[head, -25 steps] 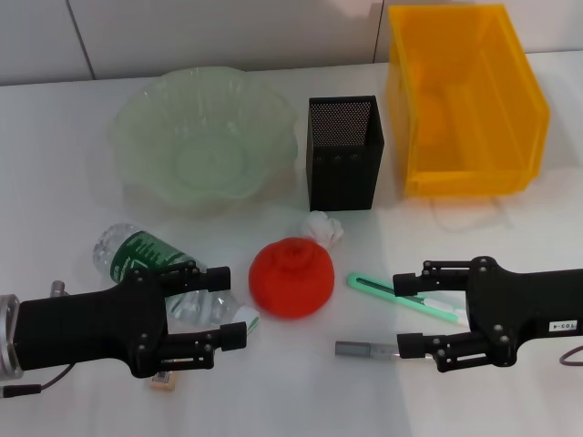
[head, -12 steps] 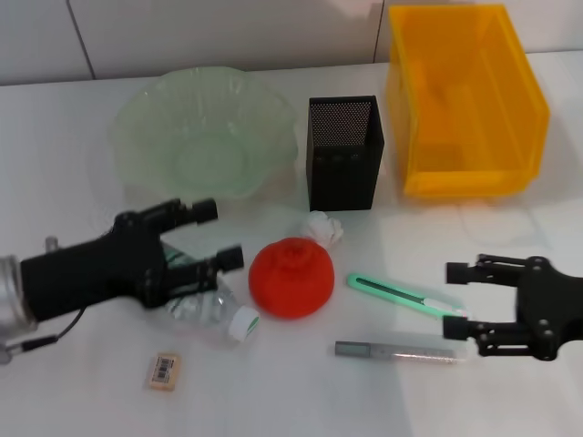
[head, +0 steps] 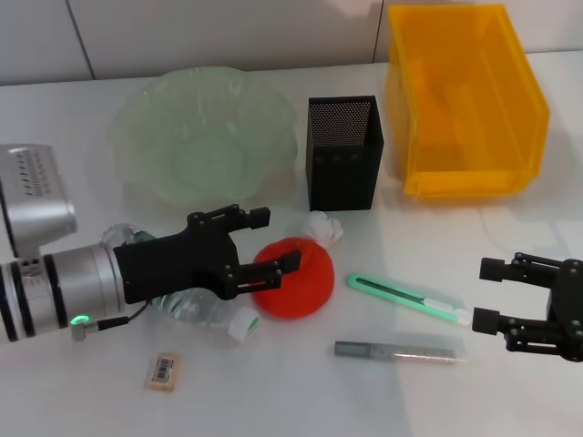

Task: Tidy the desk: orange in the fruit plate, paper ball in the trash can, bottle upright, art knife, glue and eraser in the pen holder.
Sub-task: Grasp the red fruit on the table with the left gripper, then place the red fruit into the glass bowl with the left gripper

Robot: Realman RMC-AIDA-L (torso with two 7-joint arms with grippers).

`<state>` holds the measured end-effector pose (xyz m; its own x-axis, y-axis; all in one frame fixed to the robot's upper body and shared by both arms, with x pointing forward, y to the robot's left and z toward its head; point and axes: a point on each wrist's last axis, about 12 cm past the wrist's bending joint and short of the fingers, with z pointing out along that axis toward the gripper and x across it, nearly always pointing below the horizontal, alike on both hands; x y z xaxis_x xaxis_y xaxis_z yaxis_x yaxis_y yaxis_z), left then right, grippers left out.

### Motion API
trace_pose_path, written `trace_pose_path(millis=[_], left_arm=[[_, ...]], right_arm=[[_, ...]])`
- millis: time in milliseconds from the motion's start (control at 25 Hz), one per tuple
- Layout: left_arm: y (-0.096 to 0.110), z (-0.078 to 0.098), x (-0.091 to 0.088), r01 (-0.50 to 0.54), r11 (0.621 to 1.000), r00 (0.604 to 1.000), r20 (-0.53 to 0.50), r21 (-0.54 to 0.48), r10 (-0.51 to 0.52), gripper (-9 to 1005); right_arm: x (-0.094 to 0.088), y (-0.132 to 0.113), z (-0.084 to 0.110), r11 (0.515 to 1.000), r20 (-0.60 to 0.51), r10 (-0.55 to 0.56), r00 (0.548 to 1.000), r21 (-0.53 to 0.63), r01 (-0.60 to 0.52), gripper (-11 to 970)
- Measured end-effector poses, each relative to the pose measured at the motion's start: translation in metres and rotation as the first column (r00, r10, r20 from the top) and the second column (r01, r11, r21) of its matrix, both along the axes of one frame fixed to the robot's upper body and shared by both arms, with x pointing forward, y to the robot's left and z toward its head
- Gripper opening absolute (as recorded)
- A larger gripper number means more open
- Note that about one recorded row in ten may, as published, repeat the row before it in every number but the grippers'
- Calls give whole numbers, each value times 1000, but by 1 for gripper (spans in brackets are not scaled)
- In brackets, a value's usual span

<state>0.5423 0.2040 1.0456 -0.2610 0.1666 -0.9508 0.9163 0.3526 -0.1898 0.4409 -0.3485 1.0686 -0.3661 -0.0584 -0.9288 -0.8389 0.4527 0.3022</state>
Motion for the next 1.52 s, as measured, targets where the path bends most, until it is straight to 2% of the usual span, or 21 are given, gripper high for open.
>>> trace_pose_path(millis=[400,600,1000,1080,1160,1200,1240,1360,1400,1520], left_arm=[[-11,-9,3,11,997,1000,-25,73,-9,796],[-14,-11,5,15,994,1000,-28,108,-13,638],[-15,-11,9,12,991,1000,-19,130,-10,193],[-15,-10,8,19,993,1000,-17,121,-17,185],[-14,-4,6,38,996,999,-8,78,-37,177],[-9,8,5,47,999,999,25,-12,-47,173],[-9,8,5,47,999,999,25,-12,-47,168],[7,29,6,39,991,995,99,-129,-26,156],[18,44,11,13,985,990,141,-172,12,152],[26,52,19,-44,982,985,158,-185,74,129]], right_arm=[[5,2,2,1000,11,10,1000,1,-10,776],[6,3,3,1000,13,12,1000,1,-12,776],[5,3,2,1000,7,9,1000,5,-10,776],[4,3,2,1000,5,9,1000,6,-9,776],[4,3,1,1000,3,7,1000,7,-7,776],[4,2,1,1000,2,7,1000,6,-7,775],[4,2,1,1000,2,7,1000,6,-7,775],[3,3,1,1000,1,6,1000,7,-6,775],[4,3,1,1000,1,7,1000,9,-7,775],[5,3,1,1000,3,9,1000,9,-9,775]])
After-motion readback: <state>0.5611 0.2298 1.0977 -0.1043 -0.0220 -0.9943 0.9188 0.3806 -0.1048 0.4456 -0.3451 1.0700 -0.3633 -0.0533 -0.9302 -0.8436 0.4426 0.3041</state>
